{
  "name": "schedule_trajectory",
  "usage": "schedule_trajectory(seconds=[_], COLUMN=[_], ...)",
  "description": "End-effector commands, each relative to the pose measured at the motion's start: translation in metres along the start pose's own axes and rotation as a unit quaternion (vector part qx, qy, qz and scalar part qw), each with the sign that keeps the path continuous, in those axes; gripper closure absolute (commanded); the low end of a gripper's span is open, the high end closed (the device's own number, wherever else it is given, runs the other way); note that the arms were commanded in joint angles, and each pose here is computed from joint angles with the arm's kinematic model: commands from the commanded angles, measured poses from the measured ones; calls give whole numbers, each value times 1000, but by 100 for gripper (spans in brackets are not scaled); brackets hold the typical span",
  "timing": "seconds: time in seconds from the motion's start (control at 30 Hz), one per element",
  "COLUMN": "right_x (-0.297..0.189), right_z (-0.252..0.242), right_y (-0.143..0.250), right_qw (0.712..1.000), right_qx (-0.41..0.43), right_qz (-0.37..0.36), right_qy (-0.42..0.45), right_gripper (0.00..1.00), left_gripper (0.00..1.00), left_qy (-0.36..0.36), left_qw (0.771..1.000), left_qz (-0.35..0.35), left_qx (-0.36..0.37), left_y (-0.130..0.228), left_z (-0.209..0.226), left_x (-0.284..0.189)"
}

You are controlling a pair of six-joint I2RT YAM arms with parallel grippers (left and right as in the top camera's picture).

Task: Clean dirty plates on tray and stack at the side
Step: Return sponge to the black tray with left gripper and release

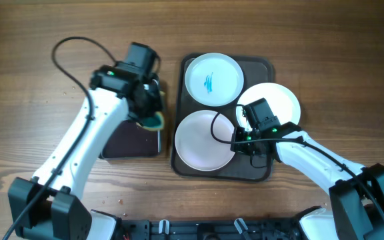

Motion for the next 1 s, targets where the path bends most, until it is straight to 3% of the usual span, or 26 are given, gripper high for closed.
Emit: schedule_trajectory(seconds=[0.0,0.17,0.27,0.3,0.33,0.37,0.47,0.57,0.7,0.73,0.97], right_x=[7,7,7,7,7,7,5,-3,-20,-24,-63], right_z=[-12,-12,-12,-12,-12,-11,-10,-3,7,11,39], right_y=[3,4,3,3,2,2,0,-6,-16,-18,-35], right_qw=[999,999,999,999,999,999,999,999,999,999,998], right_qx=[7,7,6,5,5,4,-11,-33,-41,-42,-62], right_qz=[3,3,1,0,-1,-2,0,1,-11,-15,-3], right_qy=[36,36,35,35,34,33,34,34,32,28,4], right_gripper=[95,95,95,96,96,96,96,95,96,96,96], left_gripper=[96,96,94,80,52,40,23,20,9,0,0], left_qy=[-45,-34,-15,-12,-10,-10,-4,3,14,16,20], left_qw=[998,999,1000,1000,1000,1000,1000,1000,999,998,989], left_qz=[-10,-8,0,-1,-5,-6,-8,-15,-39,-46,-98], left_qx=[-37,-32,-17,-17,-17,-17,-17,-17,-22,-26,-109], left_y=[-11,3,7,7,5,5,0,-7,-16,-18,-19], left_z=[35,54,53,52,51,51,48,44,42,44,85], left_x=[26,75,82,81,79,78,70,51,15,6,-54])
Point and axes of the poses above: each gripper's point midway between its finger pads, its own x axis out along the fingers, its own z axis along the line the jaws close on, y = z × x, the point moved 9 cm from there along -x, back along the fingers, and after that the axes turned 2 degrees about -x, right-handed, at the moved point
